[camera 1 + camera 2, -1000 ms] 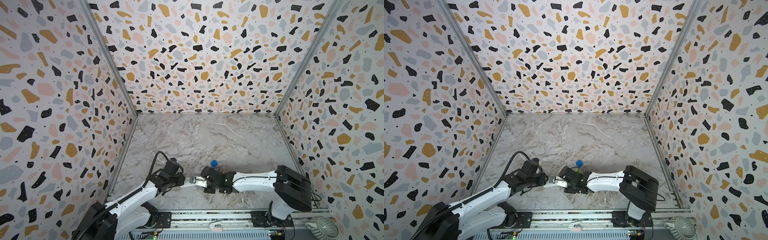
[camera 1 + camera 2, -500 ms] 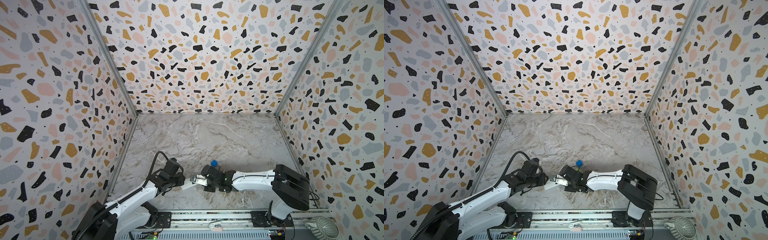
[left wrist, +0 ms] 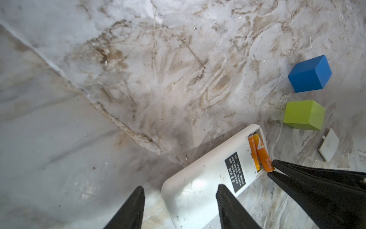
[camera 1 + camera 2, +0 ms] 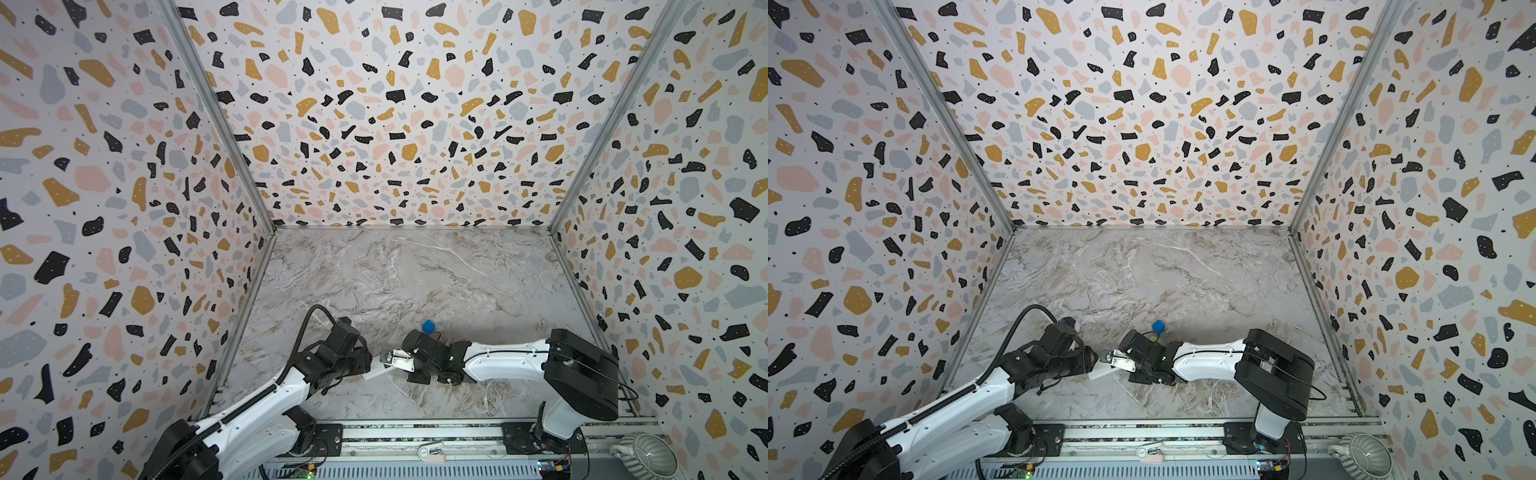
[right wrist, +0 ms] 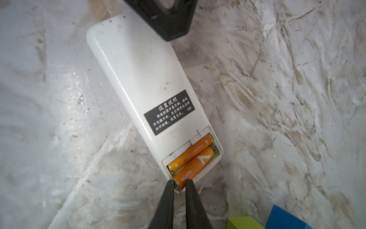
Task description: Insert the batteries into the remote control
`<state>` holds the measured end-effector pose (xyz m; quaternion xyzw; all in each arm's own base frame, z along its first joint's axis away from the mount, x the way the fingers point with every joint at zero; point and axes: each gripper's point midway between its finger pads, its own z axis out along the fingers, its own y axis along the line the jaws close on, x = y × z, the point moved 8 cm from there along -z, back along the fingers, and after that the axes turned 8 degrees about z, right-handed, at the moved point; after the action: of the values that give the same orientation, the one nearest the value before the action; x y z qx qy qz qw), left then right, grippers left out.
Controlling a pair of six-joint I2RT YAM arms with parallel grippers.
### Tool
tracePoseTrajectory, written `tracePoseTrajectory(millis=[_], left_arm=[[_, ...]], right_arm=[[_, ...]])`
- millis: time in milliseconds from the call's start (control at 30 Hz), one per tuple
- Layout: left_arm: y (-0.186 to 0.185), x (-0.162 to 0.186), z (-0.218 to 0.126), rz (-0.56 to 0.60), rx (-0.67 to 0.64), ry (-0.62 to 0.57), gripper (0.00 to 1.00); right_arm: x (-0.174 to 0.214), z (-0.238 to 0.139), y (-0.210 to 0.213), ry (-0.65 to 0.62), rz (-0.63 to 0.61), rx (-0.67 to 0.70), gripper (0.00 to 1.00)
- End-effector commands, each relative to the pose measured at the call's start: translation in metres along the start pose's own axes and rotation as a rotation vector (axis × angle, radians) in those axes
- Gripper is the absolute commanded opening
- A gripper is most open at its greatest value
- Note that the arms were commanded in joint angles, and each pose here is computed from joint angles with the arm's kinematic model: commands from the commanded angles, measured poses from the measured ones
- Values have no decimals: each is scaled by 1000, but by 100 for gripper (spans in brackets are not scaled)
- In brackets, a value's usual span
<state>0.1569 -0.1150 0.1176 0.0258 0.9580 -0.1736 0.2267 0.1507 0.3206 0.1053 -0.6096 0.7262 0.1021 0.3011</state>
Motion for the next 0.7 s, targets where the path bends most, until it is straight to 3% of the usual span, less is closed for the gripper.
tracePoseTrajectory(millis=[0, 667], left_arm=[[1, 9, -1, -39, 4, 15, 58], [-4, 23, 22, -33, 30, 38, 37]], right_arm=[[-1, -9, 0, -21, 6, -7, 16], [-3, -5, -2, -16, 6, 6, 16]])
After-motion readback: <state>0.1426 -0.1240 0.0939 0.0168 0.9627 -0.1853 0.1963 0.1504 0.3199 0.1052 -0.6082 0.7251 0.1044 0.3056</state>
